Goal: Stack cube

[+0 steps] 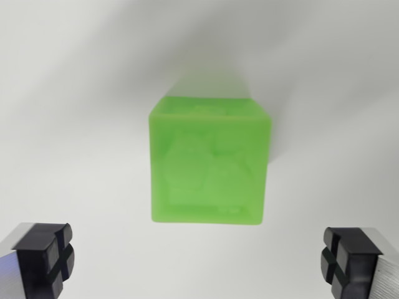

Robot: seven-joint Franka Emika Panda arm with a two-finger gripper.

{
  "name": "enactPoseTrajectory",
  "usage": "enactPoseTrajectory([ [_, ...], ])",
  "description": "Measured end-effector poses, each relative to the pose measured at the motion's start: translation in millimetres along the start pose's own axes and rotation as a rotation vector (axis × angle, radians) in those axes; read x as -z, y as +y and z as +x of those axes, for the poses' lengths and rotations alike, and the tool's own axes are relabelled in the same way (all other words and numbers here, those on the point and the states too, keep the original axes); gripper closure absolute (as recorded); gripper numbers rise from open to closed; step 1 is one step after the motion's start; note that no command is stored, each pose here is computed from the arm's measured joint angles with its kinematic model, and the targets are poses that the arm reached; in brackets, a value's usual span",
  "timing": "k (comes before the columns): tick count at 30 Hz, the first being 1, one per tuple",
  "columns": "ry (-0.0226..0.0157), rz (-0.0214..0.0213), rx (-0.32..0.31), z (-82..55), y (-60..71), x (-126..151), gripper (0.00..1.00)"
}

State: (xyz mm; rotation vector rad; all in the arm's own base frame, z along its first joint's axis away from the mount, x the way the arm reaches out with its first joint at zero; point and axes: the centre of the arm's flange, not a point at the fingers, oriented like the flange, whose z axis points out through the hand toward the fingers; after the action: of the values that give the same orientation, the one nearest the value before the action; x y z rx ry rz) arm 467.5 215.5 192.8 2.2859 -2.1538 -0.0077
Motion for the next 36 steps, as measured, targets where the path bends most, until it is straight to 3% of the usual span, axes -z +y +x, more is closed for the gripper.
enactPoseTrajectory([
  [2,-0.0002,0.0007,-0.002,0.1,0.1,-5.9,0.0],
  [9,0.0019,-0.0044,-0.008,3.9,-0.3,-39.9,0.0],
  [14,0.0011,-0.0018,-0.007,2.9,-0.4,-56.6,0.0],
  [25,0.0024,-0.0018,-0.007,3.4,-0.3,-77.8,0.0],
  [26,0.0024,-0.0016,-0.007,3.4,-0.3,-78.0,1.0],
  [36,0.0021,-0.0003,-0.007,3.2,-0.7,-77.7,1.0],
])
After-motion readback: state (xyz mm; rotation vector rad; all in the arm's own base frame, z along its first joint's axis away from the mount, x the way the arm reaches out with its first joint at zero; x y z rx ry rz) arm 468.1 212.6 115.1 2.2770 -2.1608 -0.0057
